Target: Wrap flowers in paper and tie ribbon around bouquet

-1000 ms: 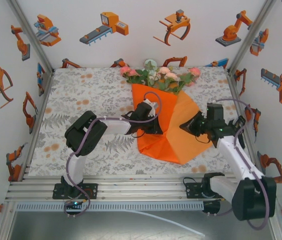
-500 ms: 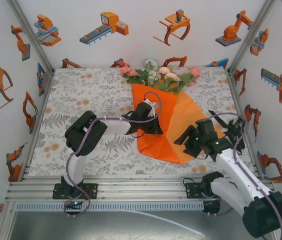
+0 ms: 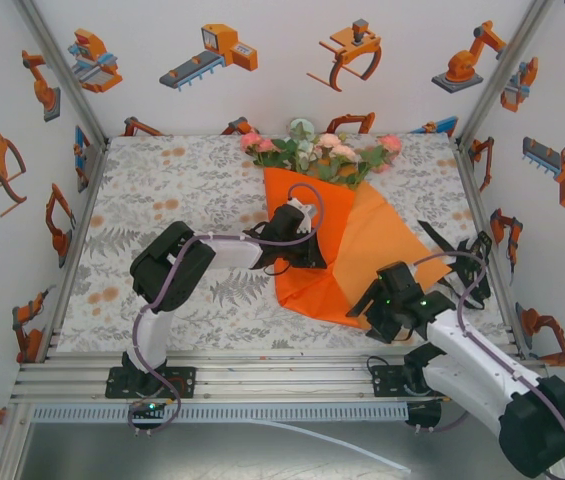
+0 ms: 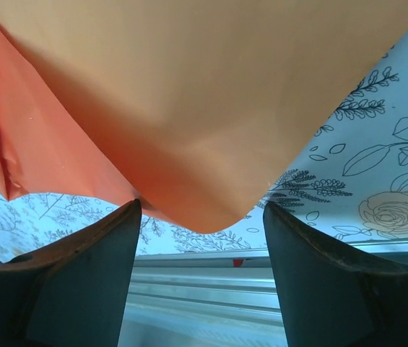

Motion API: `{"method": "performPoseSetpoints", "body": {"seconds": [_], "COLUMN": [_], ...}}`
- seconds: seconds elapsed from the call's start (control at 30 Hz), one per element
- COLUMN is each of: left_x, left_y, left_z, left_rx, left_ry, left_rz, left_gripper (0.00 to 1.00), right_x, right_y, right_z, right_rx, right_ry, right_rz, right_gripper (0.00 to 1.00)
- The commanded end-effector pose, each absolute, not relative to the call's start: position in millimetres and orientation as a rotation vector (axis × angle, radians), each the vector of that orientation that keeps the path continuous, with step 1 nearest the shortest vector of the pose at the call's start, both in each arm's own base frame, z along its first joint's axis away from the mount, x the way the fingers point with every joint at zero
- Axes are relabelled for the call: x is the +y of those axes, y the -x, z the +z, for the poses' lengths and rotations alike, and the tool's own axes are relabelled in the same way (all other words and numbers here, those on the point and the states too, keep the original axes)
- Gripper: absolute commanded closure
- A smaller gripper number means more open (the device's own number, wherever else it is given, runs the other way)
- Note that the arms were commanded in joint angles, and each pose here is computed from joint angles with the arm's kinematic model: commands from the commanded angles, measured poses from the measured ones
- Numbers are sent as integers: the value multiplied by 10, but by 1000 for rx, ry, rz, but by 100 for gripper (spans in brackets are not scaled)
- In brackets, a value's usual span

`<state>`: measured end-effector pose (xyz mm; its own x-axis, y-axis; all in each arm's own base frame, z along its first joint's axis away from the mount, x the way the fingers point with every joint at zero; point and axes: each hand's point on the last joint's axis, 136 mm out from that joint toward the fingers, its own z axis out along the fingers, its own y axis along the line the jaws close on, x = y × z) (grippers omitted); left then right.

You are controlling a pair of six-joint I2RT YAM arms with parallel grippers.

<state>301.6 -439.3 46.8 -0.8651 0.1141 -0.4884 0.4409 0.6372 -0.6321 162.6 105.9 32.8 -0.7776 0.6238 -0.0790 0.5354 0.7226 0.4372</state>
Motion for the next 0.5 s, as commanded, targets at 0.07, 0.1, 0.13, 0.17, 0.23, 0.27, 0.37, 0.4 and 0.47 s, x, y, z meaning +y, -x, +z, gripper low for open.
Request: {"method": "performPoseSetpoints", "body": {"seconds": [0.07,0.1,0.13,0.17,0.23,0.27,0.37,0.4,0.47], "left_x": [-4399,-4399,-4397,-4398,-4394,-4394,-4394,-4390,-4386], "left_y": [-3015,-3015,-3015,-3016,-3013,-3016,-3014,-3016,-3015], "left_z": [333,332,330,331,328,327,310,300,276], "left_rx": [2491,2492,2492,2492,2493,2492,2496,2499,2504], "left_ry": [-435,-435,-434,-433,-434,-434,-433,-429,-427], "left_rz": [-1090,-1090,-1089,-1089,-1088,-1087,-1086,-1086,-1084], "left_gripper": [81,81,81,81,81,81,81,81,81], "right_x": [1030,1037,1049,1047,1031,1028,1044,1055,1081], "right_y": [-1681,-1708,-1726,-1727,-1729,-1735,-1770,-1794,-1837], "right_z": [299,309,316,312,316,328,405,454,537], "right_rx": [2635,2617,2605,2601,2594,2589,2572,2566,2557], "right_ry": [-958,-955,-949,-952,-954,-951,-926,-902,-861], "right_rz": [586,600,615,618,610,611,629,633,645], "right_gripper": [41,45,50,56,69,75,87,93,100]}}
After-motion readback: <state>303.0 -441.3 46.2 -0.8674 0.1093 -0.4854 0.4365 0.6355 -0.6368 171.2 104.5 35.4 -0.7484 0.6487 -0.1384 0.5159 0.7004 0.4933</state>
